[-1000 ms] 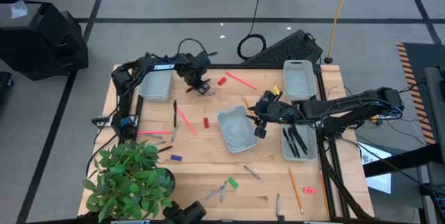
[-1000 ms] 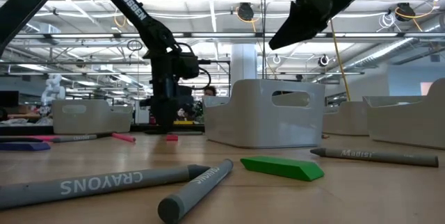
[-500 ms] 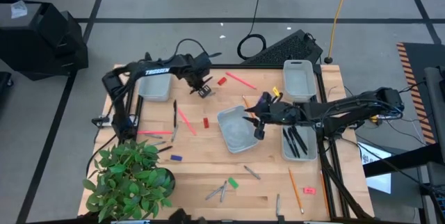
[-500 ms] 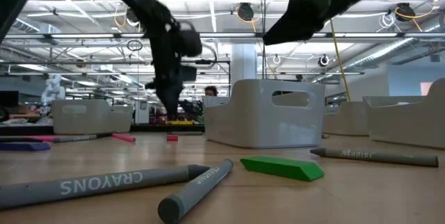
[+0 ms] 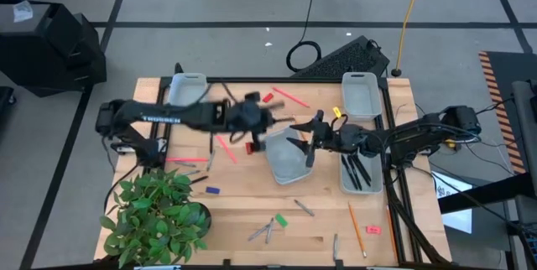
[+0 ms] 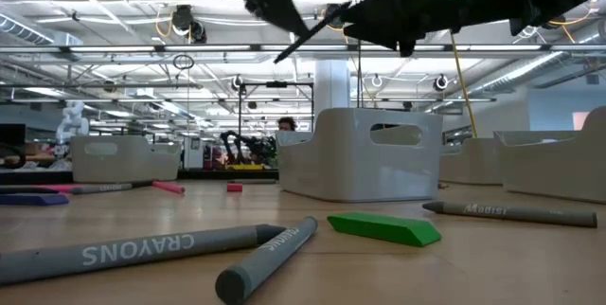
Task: Sort crayons/erasers/pens/pencils in bins
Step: Put the black pen into the bottom right gray bin
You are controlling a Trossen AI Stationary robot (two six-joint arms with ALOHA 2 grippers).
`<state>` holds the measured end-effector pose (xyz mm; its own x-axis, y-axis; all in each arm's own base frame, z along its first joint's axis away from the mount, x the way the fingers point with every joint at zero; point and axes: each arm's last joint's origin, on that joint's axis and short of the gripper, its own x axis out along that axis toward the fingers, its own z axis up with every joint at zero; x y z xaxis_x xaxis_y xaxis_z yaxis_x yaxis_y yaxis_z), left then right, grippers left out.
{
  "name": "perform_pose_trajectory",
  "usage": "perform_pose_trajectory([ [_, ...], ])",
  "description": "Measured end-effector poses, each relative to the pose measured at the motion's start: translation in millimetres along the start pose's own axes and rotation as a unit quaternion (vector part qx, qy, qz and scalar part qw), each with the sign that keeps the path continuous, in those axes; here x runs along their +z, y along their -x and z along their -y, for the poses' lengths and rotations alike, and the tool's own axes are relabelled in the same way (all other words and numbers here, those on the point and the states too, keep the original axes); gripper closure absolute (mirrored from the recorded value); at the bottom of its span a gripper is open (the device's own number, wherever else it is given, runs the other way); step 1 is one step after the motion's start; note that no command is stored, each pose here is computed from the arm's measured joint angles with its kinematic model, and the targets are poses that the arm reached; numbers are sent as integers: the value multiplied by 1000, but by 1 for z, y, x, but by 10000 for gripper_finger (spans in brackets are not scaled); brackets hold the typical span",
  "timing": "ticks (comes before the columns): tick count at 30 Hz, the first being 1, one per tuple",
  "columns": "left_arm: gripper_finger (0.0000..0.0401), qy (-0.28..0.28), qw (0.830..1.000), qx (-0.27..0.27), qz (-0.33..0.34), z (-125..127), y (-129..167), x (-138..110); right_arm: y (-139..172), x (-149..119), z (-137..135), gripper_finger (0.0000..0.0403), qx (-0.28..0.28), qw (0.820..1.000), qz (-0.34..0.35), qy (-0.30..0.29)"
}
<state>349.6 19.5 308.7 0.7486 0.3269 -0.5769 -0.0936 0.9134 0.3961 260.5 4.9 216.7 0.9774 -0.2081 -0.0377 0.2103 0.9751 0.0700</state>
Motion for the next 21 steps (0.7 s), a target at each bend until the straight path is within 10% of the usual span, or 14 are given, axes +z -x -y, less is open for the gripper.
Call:
perform_pose_trajectory([
  [6, 373, -225, 967, 112, -31, 38, 19, 10, 16, -4, 0, 203, 57, 985, -110, -117],
  [12, 372, -455, 881, 116, -63, 62, 18, 12, 35, 24, 6, 203, 68, 975, -115, -176],
  [21, 371, -608, 772, 175, -59, 92, -19, 24, 22, 23, 16, 204, 55, 948, -136, -281],
])
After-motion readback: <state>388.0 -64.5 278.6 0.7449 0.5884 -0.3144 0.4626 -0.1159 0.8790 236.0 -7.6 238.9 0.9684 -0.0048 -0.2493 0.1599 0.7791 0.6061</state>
